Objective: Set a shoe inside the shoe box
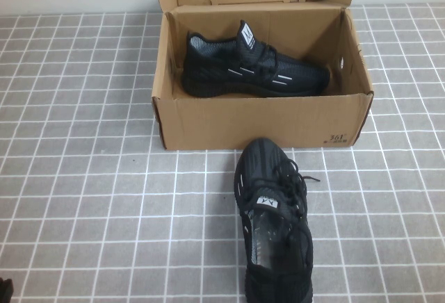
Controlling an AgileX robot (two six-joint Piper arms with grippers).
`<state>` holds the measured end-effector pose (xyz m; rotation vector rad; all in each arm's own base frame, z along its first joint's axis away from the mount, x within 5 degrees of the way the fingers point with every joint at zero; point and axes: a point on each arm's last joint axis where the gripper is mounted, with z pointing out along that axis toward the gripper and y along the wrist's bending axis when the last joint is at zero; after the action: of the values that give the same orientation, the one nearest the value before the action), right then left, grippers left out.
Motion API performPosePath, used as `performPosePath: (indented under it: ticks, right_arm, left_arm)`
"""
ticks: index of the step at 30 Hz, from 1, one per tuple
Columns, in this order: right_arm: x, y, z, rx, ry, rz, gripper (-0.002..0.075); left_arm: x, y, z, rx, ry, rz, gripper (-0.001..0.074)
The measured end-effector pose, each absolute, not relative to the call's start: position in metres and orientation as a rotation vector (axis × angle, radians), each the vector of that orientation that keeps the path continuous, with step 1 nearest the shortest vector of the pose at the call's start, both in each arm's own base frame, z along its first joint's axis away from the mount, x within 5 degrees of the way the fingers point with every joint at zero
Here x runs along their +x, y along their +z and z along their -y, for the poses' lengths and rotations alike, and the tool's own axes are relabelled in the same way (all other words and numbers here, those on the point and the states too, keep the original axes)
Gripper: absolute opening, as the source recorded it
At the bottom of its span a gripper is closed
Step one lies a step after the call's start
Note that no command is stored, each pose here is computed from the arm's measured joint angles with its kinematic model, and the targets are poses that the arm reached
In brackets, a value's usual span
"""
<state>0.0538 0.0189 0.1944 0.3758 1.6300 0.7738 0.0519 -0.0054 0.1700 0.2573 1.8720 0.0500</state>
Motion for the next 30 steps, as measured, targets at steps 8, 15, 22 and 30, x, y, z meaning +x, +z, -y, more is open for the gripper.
performPosePath:
  ticks: [8, 15, 22, 30]
  right_arm:
    - [0.054, 0.201, -0.018, 0.551, 0.953, -1.549, -0.0016]
    - [0.053, 0.253, -0.04, 0.318, 0.996, -1.827, -0.0016]
    - [0.094, 0.292, -0.054, -0.013, 0.75, -2.284, -0.0016]
    - [0.176, 0.309, -0.077, -0.326, 0.687, -2.444, -0.0016]
  left_arm:
    - [0.052, 0.17, 0.005, 0.257, 0.05, -1.872, -0.0001]
    - [0.052, 0.17, 0.005, 0.257, 0.05, -1.872, -0.0001]
    - [0.052, 0.17, 0.005, 0.257, 0.05, -1.872, -0.0001]
    - [0.052, 0.17, 0.005, 0.257, 0.05, -1.872, -0.0001]
